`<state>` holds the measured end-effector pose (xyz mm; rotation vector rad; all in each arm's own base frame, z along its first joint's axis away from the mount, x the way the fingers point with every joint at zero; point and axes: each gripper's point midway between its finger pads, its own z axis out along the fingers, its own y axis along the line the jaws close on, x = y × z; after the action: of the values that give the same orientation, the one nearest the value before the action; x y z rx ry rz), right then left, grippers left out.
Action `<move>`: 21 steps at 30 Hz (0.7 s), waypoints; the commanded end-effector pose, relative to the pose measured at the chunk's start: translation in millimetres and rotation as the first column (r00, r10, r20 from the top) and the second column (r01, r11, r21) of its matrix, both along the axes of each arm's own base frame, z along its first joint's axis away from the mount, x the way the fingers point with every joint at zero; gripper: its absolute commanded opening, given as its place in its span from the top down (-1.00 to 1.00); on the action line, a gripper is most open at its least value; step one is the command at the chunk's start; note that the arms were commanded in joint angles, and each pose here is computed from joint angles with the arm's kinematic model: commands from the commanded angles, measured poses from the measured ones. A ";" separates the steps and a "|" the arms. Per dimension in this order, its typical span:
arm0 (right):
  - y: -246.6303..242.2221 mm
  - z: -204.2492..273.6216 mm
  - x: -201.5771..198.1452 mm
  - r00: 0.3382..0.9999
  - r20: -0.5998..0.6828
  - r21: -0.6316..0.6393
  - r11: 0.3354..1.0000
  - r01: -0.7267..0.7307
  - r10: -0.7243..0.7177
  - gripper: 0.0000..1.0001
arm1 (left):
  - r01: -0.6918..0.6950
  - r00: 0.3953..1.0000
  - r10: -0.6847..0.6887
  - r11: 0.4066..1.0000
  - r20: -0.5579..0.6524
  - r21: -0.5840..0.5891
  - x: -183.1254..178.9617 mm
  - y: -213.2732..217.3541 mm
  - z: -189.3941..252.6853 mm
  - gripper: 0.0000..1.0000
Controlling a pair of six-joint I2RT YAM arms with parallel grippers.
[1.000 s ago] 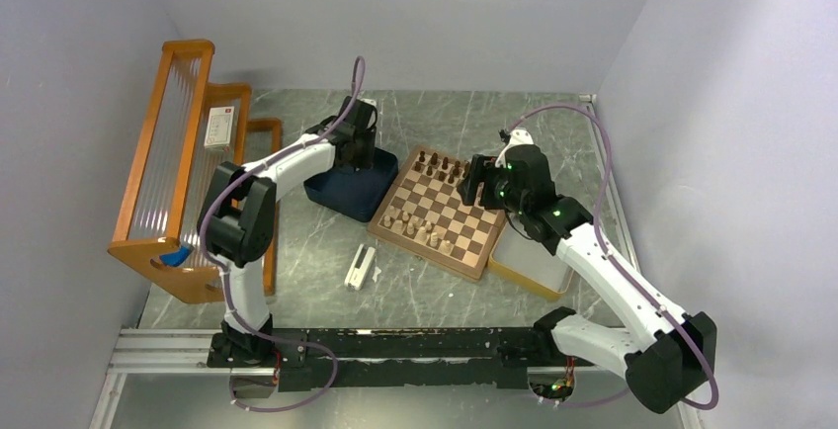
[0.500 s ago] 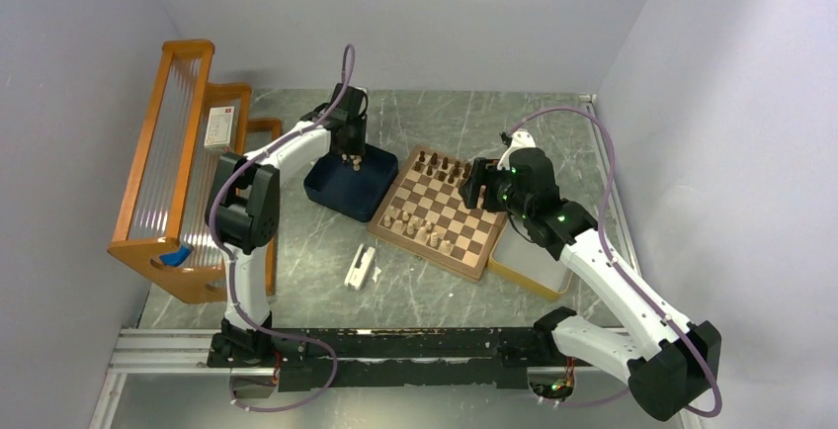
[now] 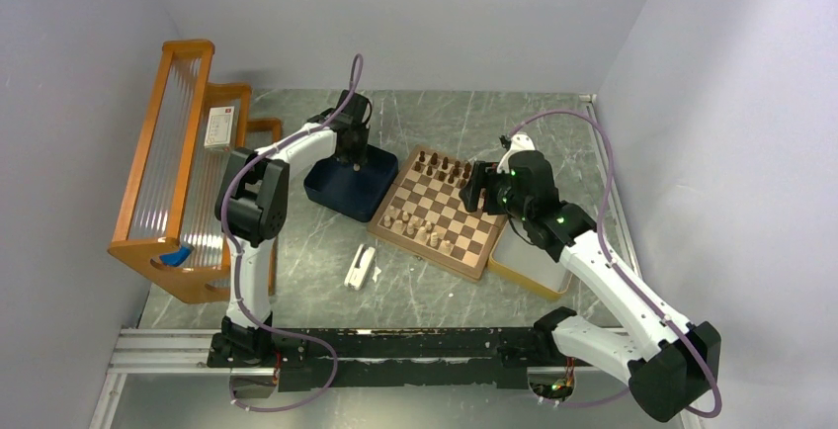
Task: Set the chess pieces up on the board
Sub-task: Pick up the chess piece from the storage box.
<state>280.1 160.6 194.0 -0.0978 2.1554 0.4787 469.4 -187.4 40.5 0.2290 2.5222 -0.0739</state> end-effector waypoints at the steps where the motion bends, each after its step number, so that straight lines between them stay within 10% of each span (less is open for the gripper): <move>1: -0.1 2.3 0.0 1.000 0.016 0.005 1.000 -0.007 0.007 -0.42 | 0.017 1.000 -0.017 1.000 0.005 -0.003 2.2 -1.0 4.2 0.45; 21: -13.1 -35.5 10.7 0.994 -0.040 -0.044 0.994 0.105 -0.106 -0.43 | 0.137 0.990 -0.132 0.986 0.054 -0.095 -9.4 -20.9 69.5 0.77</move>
<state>281.0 157.2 171.8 -0.0761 2.1925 0.4472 457.8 -191.4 53.4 0.2999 2.5454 -0.1217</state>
